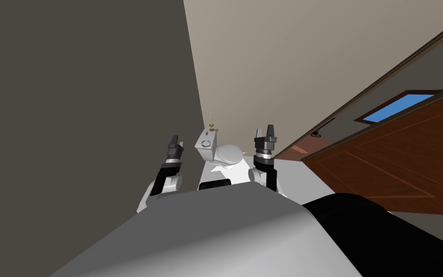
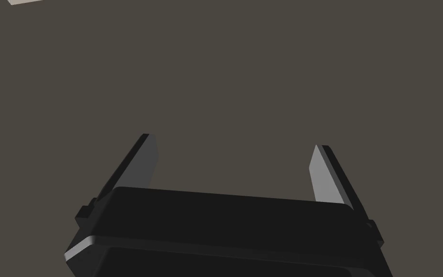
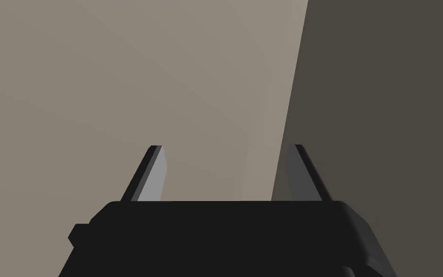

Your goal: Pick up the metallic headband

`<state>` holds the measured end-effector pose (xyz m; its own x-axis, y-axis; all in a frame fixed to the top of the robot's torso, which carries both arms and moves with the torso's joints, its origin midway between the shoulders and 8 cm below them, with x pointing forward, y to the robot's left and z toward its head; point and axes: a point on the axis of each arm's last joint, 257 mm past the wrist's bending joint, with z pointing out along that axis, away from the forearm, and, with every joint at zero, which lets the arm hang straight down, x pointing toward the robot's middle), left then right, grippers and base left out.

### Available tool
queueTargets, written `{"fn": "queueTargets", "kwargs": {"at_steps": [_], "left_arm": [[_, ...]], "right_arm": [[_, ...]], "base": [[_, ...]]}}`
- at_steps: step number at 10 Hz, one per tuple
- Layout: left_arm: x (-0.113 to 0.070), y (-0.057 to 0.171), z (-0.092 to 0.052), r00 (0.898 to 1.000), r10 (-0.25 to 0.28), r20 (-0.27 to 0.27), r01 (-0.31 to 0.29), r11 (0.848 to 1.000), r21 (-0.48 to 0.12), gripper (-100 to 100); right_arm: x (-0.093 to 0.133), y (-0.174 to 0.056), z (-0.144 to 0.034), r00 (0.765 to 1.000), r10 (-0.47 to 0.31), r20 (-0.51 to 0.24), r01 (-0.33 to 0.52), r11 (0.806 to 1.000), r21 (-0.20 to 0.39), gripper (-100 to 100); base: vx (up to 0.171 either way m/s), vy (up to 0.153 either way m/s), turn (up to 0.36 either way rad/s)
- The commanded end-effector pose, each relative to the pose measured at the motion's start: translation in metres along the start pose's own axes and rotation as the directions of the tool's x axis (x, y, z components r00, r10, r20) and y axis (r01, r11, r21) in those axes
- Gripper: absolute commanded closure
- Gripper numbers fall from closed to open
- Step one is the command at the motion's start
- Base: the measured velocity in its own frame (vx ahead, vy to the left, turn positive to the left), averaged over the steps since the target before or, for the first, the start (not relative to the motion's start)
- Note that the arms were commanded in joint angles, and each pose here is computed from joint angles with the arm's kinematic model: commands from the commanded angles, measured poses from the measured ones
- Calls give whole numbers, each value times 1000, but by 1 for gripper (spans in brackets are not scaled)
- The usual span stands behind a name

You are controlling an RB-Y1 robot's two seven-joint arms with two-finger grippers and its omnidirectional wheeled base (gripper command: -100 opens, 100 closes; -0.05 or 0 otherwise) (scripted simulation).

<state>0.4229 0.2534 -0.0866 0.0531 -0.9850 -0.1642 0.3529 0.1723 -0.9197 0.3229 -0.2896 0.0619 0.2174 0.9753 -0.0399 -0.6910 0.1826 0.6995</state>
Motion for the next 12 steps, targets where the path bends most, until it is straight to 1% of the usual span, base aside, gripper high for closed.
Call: {"fn": "queueTargets", "kwargs": {"at_steps": [1,4,7,10,12], "left_arm": [[4,15,2,1000,-4,-12,3,999,-51,-100],[14,42,5,999,-11,-32,6,990,-139,-100],[23,67,5,999,-16,-50,5,976,-219,-100],[31,91,3,997,-18,-70,-3,955,-296,-100],[37,108,1,996,-20,-84,-11,936,-352,-100]], "right_arm": [[0,0,0,1000,0,0,0,1000,0,0],[0,0,0,1000,0,0,0,1000,0,0],[0,0,0,1000,0,0,0,1000,0,0],[0,0,0,1000,0,0,0,1000,0,0],[0,0,0,1000,0,0,0,1000,0,0]], "base": [[21,-22,-34],[24,-18,-26],[22,-16,-22],[17,-14,-25],[19,-16,-20]]}}
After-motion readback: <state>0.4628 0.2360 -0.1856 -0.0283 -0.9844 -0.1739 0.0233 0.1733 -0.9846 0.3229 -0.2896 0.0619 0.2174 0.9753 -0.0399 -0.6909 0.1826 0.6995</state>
